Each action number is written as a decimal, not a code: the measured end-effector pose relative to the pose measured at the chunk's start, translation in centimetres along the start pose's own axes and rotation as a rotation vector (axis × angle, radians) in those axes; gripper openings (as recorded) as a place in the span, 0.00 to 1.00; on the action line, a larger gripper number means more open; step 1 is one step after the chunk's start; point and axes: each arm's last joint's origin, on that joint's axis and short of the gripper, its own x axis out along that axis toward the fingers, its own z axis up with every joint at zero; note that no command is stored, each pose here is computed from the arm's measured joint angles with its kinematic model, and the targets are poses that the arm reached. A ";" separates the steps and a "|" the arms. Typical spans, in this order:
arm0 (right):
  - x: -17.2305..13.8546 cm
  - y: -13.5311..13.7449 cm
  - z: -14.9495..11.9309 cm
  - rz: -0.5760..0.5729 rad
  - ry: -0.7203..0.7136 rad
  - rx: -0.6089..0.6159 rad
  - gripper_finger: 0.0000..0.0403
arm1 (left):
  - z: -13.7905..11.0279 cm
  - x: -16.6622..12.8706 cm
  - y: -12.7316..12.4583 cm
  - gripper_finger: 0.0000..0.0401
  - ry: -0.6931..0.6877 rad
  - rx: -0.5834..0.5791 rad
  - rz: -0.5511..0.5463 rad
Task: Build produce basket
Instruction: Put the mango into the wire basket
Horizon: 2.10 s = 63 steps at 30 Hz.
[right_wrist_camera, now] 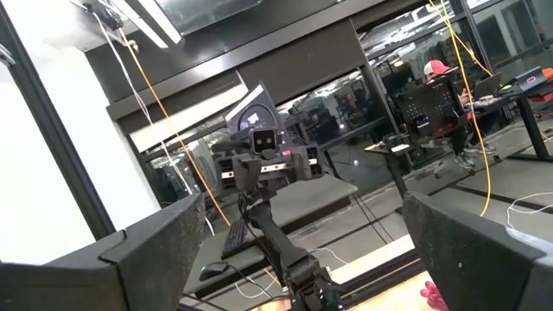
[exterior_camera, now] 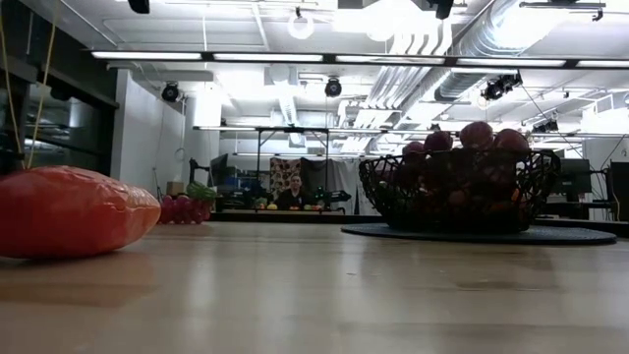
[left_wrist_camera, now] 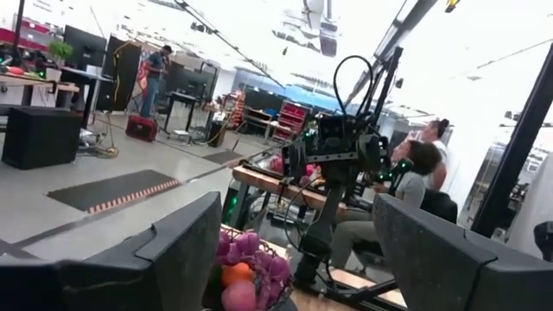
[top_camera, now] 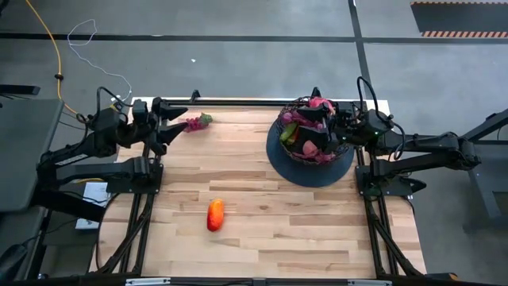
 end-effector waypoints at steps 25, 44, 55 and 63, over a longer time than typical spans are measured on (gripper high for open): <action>0.0 0.0 -0.1 -0.004 0.009 0.027 0.95 | -6.5 4.6 0.3 0.72 0.482 -0.332 0.127; -0.1 -0.6 -1.4 -0.065 0.137 0.052 0.95 | -19.5 3.6 -6.4 0.72 1.220 -0.728 0.691; -0.2 -0.7 -1.6 -0.079 0.166 0.050 0.95 | -24.2 4.8 -9.0 0.72 1.214 -0.851 0.721; -0.2 -0.9 -2.0 -0.095 0.201 0.049 0.95 | -24.8 4.7 -8.9 0.72 1.224 -0.832 0.751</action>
